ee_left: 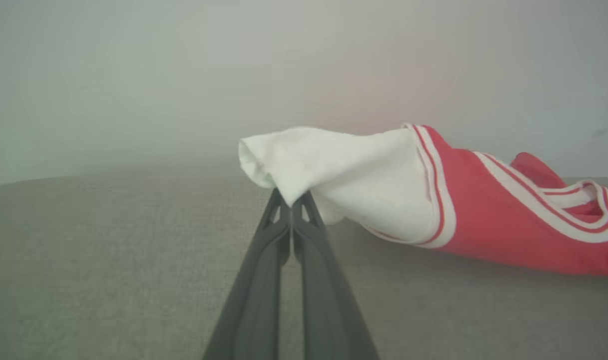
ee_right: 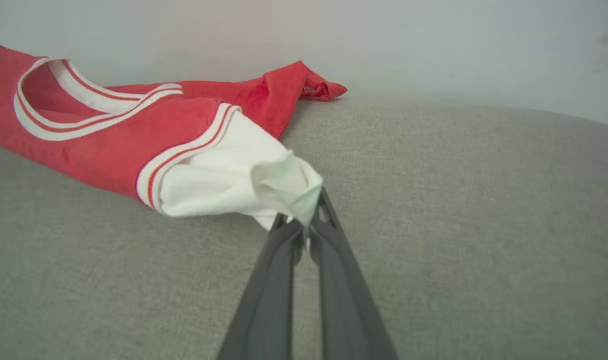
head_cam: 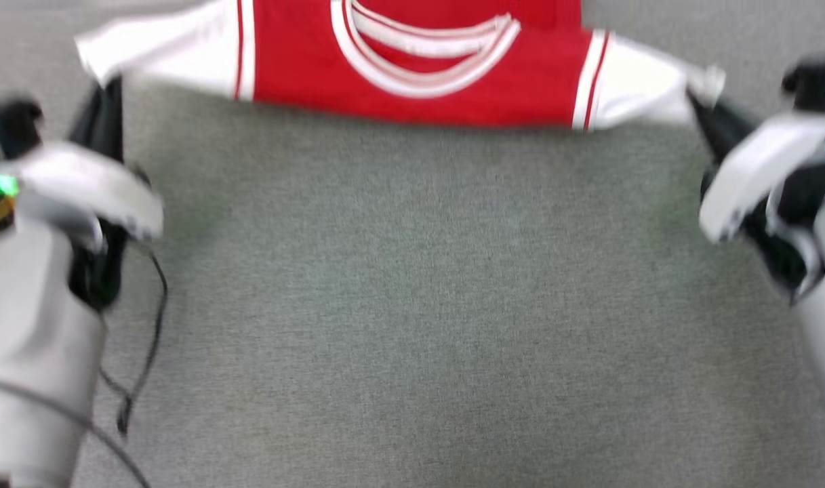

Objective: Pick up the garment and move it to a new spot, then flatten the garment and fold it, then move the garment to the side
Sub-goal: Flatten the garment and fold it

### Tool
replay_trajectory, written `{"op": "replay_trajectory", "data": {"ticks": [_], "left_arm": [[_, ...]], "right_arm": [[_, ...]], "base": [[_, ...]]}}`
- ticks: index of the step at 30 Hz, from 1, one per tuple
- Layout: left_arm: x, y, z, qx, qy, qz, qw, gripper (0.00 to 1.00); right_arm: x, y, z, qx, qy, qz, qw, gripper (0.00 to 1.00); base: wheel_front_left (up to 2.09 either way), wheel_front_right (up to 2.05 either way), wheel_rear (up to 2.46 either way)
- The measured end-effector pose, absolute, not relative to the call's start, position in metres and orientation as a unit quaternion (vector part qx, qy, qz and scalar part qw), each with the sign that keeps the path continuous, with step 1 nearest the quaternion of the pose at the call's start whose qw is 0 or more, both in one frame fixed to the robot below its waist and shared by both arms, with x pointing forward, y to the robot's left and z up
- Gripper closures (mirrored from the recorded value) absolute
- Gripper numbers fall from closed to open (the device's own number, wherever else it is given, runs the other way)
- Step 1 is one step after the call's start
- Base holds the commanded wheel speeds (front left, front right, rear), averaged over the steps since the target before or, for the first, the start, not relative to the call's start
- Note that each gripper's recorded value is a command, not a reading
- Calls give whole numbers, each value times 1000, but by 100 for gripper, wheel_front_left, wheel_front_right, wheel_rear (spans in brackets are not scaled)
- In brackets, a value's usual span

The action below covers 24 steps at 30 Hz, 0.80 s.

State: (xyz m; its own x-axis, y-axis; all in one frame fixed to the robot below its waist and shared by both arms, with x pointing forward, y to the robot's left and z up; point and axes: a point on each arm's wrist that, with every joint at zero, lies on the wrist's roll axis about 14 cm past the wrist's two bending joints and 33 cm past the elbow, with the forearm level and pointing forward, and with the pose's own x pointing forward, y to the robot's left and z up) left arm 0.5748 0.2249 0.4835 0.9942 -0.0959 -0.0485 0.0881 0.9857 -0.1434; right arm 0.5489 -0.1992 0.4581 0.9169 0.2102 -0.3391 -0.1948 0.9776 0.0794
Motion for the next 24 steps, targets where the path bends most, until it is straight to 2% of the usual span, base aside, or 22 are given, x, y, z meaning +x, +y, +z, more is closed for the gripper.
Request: {"op": "replay_trajectory", "data": {"ticks": [15,24], "left_arm": [[414,247,477,-109,31,20,993,100],[336,243,451,-131,84,53,986,100]], "right_arm": [[418,-197,460,101,158,89,978,100],[343,-206,445,149,183,36,971,100]], "base": [[0,0,0],[0,0,0]]}}
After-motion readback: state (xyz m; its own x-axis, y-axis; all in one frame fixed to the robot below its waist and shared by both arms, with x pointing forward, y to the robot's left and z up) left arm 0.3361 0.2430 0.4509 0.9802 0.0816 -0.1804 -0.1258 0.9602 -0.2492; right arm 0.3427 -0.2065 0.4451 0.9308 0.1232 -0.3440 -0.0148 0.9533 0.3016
